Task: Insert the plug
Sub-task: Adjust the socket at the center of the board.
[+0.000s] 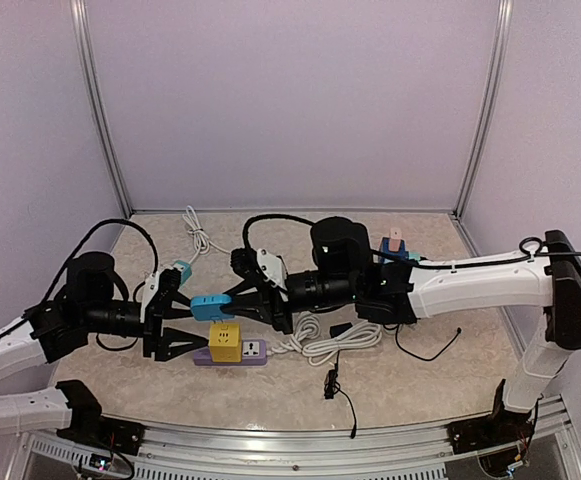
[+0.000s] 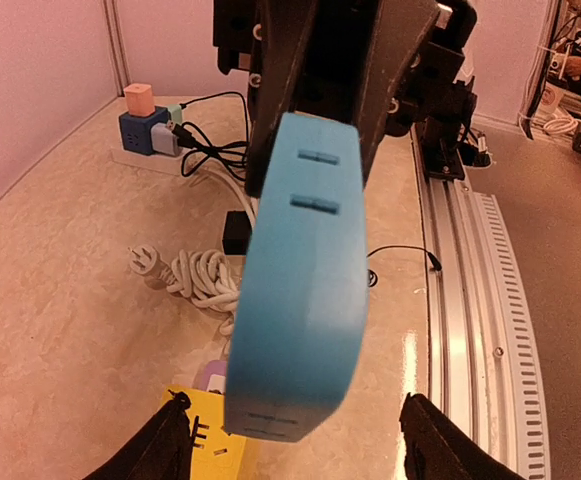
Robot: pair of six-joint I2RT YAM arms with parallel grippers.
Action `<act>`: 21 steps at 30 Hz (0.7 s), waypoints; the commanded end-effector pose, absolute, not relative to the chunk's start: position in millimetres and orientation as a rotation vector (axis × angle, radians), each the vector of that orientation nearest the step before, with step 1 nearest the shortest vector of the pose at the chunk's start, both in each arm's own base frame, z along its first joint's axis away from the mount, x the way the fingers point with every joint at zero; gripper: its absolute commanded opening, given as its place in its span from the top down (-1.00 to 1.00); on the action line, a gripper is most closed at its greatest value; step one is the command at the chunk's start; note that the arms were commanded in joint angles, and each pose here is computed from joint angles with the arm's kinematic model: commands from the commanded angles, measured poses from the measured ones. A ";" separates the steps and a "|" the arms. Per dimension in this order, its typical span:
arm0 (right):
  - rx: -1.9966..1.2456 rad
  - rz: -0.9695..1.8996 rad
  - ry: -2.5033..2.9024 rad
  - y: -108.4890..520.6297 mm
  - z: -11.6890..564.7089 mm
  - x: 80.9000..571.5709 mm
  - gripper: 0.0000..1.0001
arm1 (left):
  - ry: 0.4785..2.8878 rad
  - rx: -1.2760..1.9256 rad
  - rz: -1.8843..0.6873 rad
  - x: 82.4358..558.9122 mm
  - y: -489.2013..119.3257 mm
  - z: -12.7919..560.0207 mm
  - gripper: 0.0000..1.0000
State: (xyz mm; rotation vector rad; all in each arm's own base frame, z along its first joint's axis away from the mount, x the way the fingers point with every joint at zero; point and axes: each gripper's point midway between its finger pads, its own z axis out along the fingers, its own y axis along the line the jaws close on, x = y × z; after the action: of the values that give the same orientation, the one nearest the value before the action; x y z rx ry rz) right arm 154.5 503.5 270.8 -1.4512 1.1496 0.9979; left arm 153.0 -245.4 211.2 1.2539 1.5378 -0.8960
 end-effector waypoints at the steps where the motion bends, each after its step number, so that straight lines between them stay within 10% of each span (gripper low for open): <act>1: -1.496 1.026 1.095 507.9 242.7 150.4 1.00 | 1.534 1.234 -0.939 159.2 -249.7 196.5 -0.27; 6: -1.465 1.061 1.158 504.9 233.1 166.0 1.00 | 1.635 1.220 -0.898 168.9 -245.2 169.0 -0.18; 13: -1.361 1.002 1.253 476.5 243.4 198.2 1.00 | 1.705 1.167 -0.776 197.0 -242.5 154.6 -0.89; 21: -1.264 0.846 1.341 437.8 244.6 209.8 1.00 | 1.599 1.876 -0.417 175.8 -229.4 118.1 -0.97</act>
State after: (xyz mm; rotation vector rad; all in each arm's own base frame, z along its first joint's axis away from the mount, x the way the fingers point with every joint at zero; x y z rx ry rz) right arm 205.1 458.6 238.4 -1.3307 1.3061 0.9199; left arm 192.0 -253.8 147.9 1.4503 1.6829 -0.6292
